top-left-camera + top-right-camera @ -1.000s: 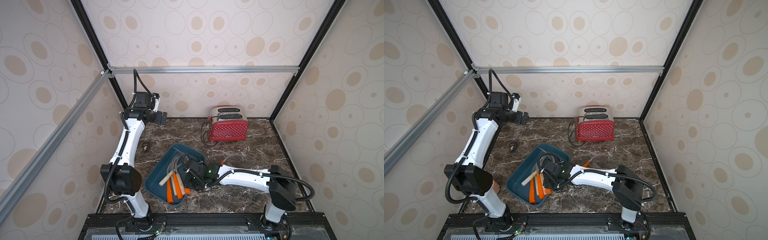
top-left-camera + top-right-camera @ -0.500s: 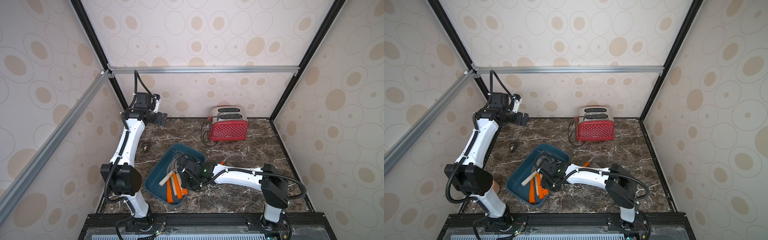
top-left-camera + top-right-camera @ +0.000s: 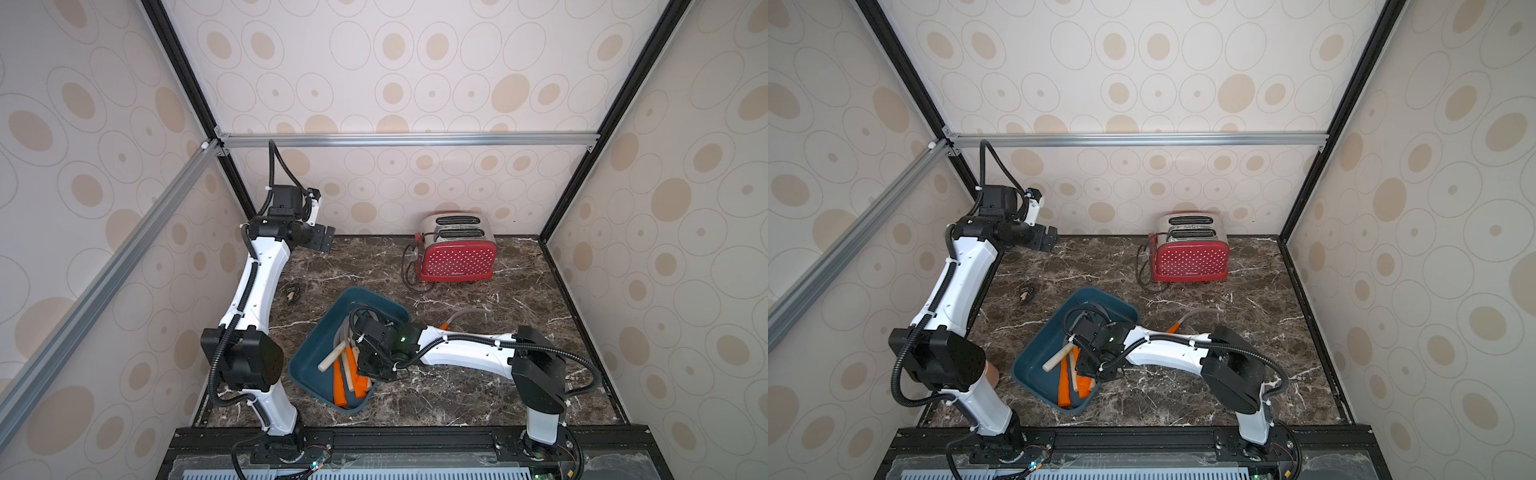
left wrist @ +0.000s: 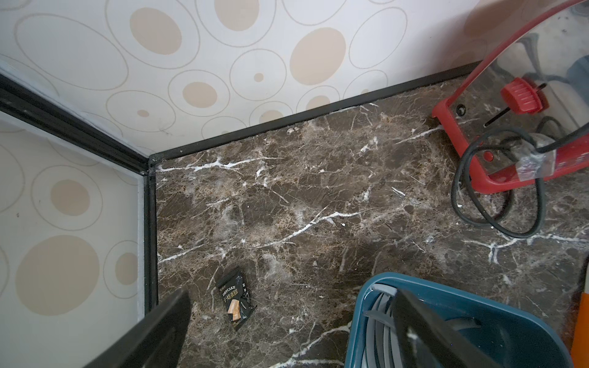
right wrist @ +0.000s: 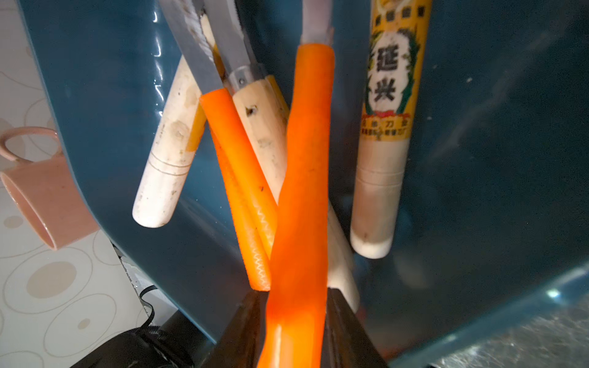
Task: Put small sickles into storage boxes
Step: Place the sickle in the storage box.
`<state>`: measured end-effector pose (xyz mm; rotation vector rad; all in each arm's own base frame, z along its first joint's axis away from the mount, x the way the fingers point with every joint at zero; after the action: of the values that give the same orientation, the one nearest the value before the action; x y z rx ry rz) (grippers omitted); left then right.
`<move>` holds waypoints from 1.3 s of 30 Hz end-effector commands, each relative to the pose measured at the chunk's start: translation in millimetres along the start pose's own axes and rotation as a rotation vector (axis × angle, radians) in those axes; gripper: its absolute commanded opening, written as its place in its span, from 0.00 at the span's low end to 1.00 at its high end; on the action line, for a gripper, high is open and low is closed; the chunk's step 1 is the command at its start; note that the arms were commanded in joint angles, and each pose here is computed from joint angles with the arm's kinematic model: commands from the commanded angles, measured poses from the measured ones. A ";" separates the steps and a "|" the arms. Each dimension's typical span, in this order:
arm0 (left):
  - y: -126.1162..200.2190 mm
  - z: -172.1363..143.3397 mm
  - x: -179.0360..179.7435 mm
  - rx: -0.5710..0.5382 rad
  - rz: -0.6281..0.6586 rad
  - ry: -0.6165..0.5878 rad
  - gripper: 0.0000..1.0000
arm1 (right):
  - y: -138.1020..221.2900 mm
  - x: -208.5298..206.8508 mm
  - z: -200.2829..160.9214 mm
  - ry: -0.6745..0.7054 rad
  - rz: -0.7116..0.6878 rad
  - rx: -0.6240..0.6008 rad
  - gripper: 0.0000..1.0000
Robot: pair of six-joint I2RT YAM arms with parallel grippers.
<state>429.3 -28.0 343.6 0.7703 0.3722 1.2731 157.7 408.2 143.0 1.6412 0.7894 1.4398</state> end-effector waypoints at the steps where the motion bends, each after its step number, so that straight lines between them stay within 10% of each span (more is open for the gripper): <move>1: 12.4 1.7 1.1 -0.013 -0.004 -0.020 0.99 | -2.3 0.7 -4.6 0.000 -0.020 0.018 0.40; 39: 29.1 5.0 -1.8 -0.039 -0.021 -0.049 0.99 | 43.7 -15.9 16.9 0.128 -0.140 -0.122 0.52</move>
<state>426.7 -30.5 344.1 0.7767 0.3620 1.2416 166.8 383.7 161.9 1.4192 0.8773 1.4738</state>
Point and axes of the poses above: each gripper's point midway between its finger pads, its own y axis back along the fingers, its own x axis along the line the jaws close on, z = x × y, the point moved 6 cm from there along y, back along the fingers, and after that the axes turned 4 degrees about -y, right-handed, at the moved point
